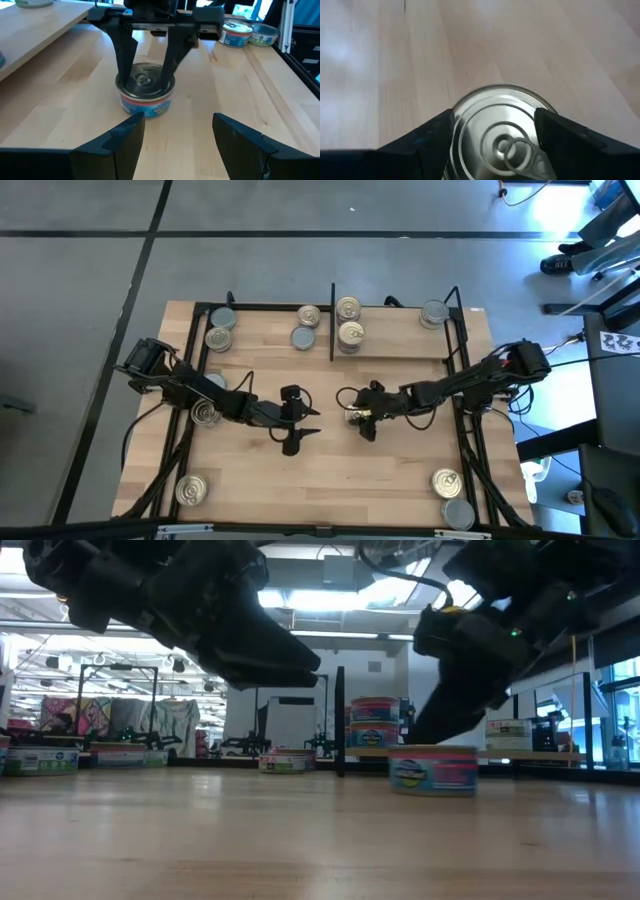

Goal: Stack canned seafood by type on shelf
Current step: Put the blue tuna can on the shelf

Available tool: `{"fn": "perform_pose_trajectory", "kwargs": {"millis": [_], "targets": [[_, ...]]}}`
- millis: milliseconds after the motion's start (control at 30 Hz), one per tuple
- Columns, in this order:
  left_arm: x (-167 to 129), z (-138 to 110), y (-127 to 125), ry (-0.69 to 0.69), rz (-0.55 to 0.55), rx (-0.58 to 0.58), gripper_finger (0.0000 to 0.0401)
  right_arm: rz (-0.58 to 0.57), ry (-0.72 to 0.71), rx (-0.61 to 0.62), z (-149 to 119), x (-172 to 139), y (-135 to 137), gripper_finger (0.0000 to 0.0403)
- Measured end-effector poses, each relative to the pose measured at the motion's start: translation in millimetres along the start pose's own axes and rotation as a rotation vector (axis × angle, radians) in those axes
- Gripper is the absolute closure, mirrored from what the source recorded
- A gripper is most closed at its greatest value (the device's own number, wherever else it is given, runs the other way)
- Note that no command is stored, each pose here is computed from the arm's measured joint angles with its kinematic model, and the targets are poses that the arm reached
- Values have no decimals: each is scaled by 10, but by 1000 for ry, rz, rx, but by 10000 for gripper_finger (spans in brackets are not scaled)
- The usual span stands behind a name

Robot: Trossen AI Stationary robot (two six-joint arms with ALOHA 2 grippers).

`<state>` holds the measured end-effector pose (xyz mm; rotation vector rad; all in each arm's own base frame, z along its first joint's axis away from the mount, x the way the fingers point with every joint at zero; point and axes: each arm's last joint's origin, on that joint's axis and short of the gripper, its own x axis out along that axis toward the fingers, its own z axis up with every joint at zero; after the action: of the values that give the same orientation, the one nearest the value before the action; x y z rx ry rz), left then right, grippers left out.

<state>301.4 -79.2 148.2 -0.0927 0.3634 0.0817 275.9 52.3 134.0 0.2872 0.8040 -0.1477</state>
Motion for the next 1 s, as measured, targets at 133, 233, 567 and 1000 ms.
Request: {"fn": "perform_pose_trajectory", "kwargs": {"millis": [133, 233, 567, 1000], "targets": [[0, -12, 4, 11, 12, -19, 171, 43, -98, -10, 60, 79, 44, 123], [0, -14, 8, 12, 18, -15, 171, 66, -148, -23, 93, 104, 64, 123], [111, 120, -31, -28, 117, 216, 171, 78, -118, -28, 178, -262, 48, 123], [881, 123, -215, 255, 240, 933, 171, -164, -34, -53, -343, -670, -4, 123]]}}
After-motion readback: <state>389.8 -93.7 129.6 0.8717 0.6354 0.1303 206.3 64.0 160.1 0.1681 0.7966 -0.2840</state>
